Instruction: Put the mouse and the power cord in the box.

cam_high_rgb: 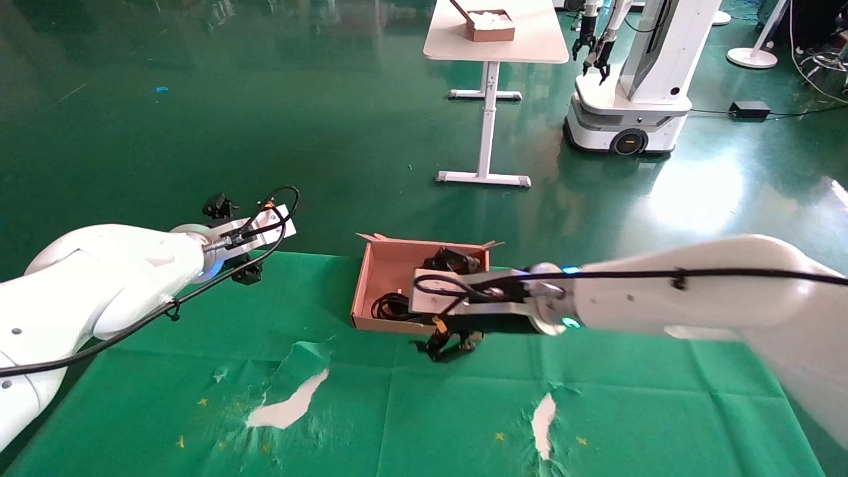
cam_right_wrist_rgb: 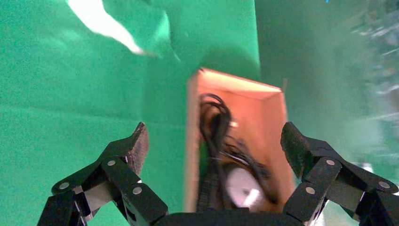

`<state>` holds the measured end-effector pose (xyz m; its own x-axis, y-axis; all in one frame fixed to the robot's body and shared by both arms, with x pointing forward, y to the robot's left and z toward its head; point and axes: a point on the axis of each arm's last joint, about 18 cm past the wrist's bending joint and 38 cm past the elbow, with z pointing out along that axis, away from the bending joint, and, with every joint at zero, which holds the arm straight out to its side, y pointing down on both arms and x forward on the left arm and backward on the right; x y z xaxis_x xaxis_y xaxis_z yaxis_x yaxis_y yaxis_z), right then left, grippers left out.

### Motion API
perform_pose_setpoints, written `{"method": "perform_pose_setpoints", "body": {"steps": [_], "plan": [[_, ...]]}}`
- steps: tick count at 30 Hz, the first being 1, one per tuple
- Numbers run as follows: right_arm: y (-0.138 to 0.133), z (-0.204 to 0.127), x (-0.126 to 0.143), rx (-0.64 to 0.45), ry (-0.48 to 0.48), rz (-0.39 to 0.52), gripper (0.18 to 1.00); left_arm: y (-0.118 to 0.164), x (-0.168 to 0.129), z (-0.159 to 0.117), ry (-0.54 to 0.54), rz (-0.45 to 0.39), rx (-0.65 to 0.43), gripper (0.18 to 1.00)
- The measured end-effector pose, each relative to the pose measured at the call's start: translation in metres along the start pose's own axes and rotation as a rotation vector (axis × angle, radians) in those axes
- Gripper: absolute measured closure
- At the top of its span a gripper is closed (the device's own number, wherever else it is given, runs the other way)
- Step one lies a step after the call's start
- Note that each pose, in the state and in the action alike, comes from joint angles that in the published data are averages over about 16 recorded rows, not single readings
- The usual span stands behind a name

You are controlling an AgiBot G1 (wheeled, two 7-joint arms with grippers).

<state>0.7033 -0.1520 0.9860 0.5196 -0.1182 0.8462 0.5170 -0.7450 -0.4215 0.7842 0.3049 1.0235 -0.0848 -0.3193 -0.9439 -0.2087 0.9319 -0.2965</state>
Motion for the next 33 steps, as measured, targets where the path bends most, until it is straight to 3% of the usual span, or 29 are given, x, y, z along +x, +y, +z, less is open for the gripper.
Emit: {"method": "perform_pose_setpoints", "body": {"steps": [10,21,33], "plan": [[0.009,-0.041,-0.029,0.176,-0.053,0.239,0.178,0.000,0.000,0.000,0.000,0.000,0.000,0.184],[0.011,-0.103,-0.052,0.362,-0.092,0.414,0.178,0.002,0.004,0.000,0.017,-0.015,0.000,0.184],[0.005,-0.184,-0.074,0.536,-0.132,0.497,0.178,0.026,0.059,-0.003,0.237,-0.202,0.017,0.184]]}}
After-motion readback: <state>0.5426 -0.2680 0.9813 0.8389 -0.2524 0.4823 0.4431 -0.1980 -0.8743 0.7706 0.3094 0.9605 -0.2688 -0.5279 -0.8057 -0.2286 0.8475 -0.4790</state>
